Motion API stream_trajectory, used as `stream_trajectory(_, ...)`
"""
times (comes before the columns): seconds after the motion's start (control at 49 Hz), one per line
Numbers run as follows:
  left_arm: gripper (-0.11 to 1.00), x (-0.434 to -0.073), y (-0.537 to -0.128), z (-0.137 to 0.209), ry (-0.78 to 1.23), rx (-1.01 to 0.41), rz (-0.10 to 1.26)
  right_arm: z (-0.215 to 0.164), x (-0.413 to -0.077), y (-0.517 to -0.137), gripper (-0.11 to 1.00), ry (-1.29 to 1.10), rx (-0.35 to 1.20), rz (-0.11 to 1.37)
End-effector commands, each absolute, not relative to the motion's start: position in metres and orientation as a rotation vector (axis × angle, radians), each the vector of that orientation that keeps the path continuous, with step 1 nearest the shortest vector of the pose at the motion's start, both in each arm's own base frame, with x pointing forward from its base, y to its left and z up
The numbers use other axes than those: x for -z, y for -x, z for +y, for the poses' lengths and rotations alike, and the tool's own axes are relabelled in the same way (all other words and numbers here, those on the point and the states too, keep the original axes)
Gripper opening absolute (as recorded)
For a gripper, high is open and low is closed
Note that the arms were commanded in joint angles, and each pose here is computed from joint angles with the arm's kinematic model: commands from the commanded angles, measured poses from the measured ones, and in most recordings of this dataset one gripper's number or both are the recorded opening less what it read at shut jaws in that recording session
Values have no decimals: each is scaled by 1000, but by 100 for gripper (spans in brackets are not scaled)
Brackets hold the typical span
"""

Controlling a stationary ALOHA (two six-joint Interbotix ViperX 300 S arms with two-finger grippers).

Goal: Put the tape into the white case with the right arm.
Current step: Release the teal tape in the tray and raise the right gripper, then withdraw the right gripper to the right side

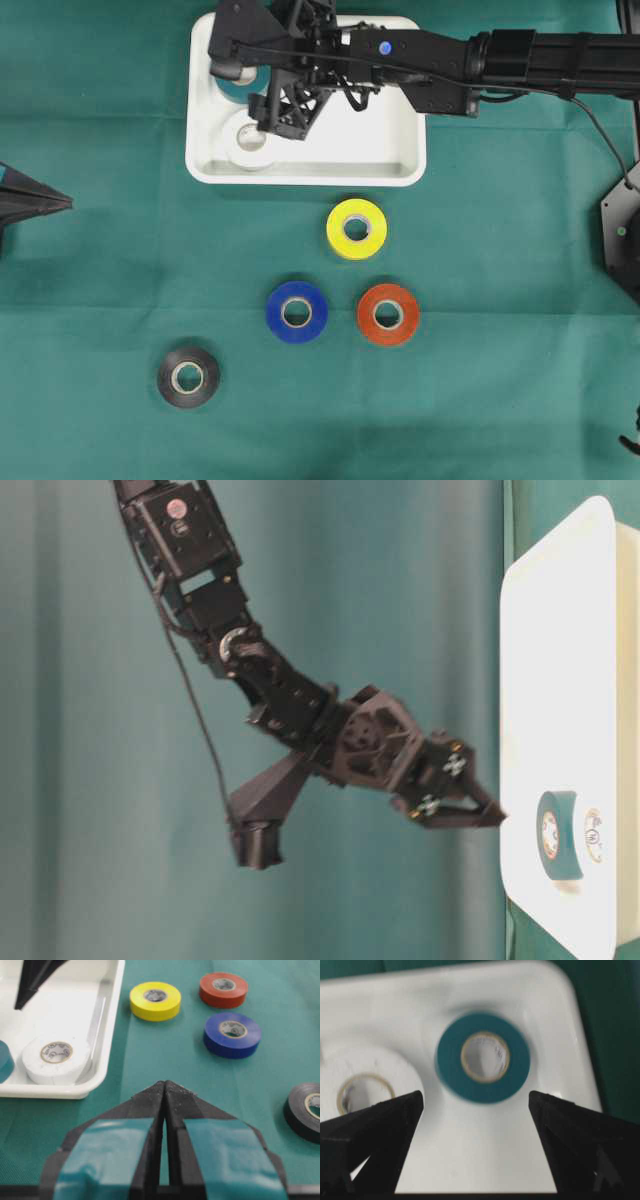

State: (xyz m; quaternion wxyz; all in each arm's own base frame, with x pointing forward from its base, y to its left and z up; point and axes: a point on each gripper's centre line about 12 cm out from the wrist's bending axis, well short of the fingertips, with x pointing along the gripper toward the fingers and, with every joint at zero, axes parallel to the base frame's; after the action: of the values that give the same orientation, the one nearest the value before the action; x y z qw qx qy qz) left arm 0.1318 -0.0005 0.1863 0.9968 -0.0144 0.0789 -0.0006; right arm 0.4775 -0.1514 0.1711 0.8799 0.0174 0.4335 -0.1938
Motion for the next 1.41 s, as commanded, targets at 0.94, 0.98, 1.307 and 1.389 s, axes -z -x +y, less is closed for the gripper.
stream_trajectory(0.94,0,-191,-133,0,32,1,147,-85,-180,-276,72,-68,301,717)
stream_trajectory(0.98,0,-192,-133,-1,32,3,146,-82,-180,-269,72,-67,301,710)
stream_trajectory(1.307,0,-191,-133,-1,32,3,147,-66,-178,-213,72,-61,303,647)
stream_trajectory(1.389,0,-191,-133,-1,32,3,147,-63,-177,-204,72,-67,303,629)
